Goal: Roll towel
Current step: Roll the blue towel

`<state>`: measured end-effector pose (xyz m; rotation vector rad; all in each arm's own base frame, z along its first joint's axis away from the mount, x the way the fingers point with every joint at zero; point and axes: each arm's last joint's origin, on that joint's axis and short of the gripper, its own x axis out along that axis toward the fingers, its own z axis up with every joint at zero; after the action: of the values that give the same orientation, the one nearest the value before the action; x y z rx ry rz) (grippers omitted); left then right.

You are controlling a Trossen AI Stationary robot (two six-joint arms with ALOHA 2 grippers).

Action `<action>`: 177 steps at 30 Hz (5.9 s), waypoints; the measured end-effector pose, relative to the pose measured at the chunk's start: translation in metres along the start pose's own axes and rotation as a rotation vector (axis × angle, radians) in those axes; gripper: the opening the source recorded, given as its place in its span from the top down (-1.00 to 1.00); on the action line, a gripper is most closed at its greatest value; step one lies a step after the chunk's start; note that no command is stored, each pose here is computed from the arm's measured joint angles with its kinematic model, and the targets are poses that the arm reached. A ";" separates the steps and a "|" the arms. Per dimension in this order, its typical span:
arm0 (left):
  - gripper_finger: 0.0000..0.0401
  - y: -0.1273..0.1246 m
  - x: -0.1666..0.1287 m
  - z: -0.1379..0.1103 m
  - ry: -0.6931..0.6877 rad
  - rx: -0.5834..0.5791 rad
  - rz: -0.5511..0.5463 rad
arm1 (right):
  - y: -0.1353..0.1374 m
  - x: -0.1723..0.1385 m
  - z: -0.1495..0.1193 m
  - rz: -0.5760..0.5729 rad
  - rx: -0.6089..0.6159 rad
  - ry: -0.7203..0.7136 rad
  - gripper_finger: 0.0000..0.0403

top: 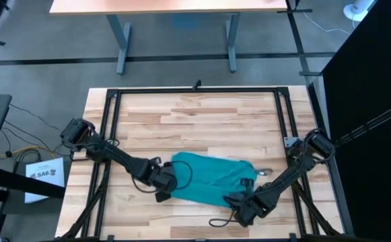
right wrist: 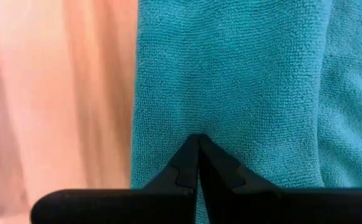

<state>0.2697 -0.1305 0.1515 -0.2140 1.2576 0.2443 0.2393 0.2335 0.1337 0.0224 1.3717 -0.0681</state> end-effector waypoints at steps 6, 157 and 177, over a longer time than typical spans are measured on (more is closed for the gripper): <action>0.46 -0.004 -0.015 0.005 0.009 0.049 0.045 | 0.004 -0.024 0.001 0.053 0.017 -0.047 1.00; 0.53 0.017 -0.013 0.117 0.010 0.575 0.100 | -0.002 -0.041 -0.012 -0.265 0.566 0.139 0.39; 0.41 -0.019 -0.017 0.094 -0.061 0.546 0.167 | 0.027 -0.055 -0.028 -0.232 0.434 -0.170 0.24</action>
<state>0.3565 -0.1219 0.1958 0.3659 1.2368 0.0428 0.2032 0.2639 0.1816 0.2164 1.1633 -0.5499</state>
